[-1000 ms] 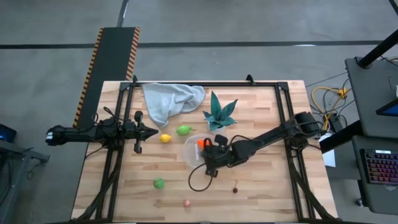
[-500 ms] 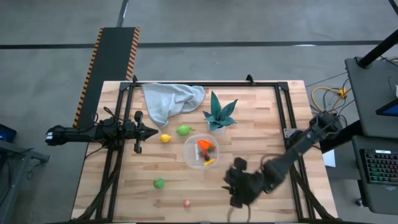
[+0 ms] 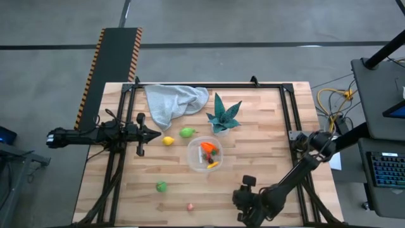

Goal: Pick and placing Produce into tupperware
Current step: Put the red cherry into the transparent bin

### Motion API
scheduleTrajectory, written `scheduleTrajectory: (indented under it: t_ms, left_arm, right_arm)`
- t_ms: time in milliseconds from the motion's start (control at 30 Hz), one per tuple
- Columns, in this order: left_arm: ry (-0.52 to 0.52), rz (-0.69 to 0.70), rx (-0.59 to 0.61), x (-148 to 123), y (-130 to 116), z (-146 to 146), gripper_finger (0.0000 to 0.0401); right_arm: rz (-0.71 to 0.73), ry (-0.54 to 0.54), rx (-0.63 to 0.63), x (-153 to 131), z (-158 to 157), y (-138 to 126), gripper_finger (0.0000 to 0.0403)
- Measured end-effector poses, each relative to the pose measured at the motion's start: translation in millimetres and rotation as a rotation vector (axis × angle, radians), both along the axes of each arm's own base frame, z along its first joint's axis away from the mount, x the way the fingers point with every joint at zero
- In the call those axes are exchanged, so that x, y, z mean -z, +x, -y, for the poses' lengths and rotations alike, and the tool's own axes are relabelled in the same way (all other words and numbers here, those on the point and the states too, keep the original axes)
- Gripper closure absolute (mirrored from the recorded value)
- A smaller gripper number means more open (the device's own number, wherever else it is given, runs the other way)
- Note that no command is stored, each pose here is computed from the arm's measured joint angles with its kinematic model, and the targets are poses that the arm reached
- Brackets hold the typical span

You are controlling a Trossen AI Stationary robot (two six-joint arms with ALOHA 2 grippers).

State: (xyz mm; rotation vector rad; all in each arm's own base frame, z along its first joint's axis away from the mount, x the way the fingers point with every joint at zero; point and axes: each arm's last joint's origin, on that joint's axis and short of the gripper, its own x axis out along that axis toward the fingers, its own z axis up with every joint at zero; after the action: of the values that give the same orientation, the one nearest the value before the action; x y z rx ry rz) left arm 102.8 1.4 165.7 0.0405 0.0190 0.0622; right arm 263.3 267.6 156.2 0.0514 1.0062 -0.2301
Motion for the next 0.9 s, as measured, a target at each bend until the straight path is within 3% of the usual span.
scheduleTrajectory:
  t_ms: [300, 900]
  left_arm:
    - [0.001, -0.005, -0.01, 0, 0, 0, 0.0401]
    - [0.001, -0.005, -0.015, 0, 0, 0, 0.0401]
  right_arm:
    - [-0.079, -0.004, 0.014, 5, -2, -12, 0.0259]
    - [-0.059, 0.035, 0.077, 28, 7, -20, 0.0259]
